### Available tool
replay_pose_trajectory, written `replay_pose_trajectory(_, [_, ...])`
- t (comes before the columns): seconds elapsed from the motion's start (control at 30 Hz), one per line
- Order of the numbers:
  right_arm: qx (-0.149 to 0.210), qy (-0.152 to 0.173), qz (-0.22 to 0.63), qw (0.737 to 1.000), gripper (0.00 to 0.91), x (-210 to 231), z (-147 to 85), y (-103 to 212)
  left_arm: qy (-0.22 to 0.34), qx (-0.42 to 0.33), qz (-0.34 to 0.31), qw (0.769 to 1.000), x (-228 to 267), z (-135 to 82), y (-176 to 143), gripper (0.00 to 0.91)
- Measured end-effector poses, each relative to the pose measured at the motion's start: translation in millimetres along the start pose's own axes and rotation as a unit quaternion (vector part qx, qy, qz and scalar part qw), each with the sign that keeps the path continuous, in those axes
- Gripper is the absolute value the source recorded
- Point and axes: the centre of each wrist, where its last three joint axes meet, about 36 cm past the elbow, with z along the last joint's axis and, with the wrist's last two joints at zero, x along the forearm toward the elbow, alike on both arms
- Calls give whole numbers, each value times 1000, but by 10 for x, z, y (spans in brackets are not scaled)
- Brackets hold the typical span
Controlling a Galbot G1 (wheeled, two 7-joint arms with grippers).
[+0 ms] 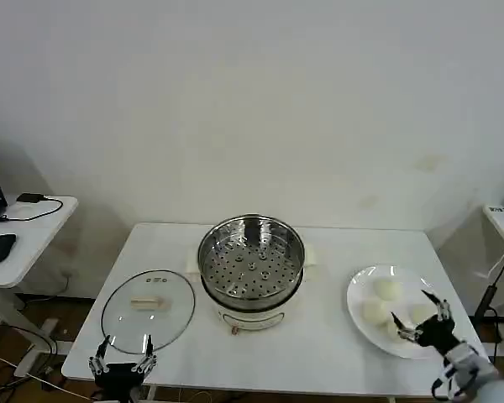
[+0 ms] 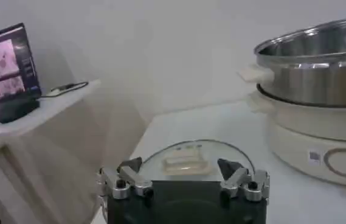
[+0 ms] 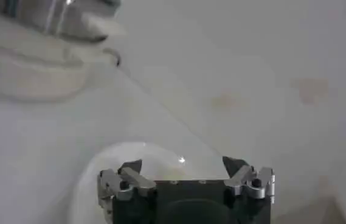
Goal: Take steamed baozi put them in steamer then cover it.
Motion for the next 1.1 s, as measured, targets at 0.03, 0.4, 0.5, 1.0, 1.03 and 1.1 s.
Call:
replay_pose_trajectory(0.03, [20, 5, -9, 1000, 907, -32, 9, -103, 0, 0, 0, 1000, 4, 1, -7, 907])
replay_pose_trajectory(0.4, [175, 31, -143, 974, 907, -573, -119, -1129, -7, -6, -7, 1000, -29, -26, -53, 907])
replay_pose_trajectory(0.5, [200, 30, -178, 963, 907, -772, -195, -1315, -10, -6, -9, 1000, -34, -42, -58, 907])
replay_pose_trajectory(1.0, [246, 79, -304, 917, 907, -1666, -422, -1736, -30, -3, -23, 999, -64, -204, 8, 907])
replay_pose_trajectory(1.03, [246, 81, -311, 914, 907, -1721, -440, -1725, -31, -3, -23, 999, -67, -213, 9, 907])
replay_pose_trajectory(1.1, [245, 86, -325, 909, 907, -1815, -444, -1686, -32, -2, -24, 999, -69, -223, 9, 907])
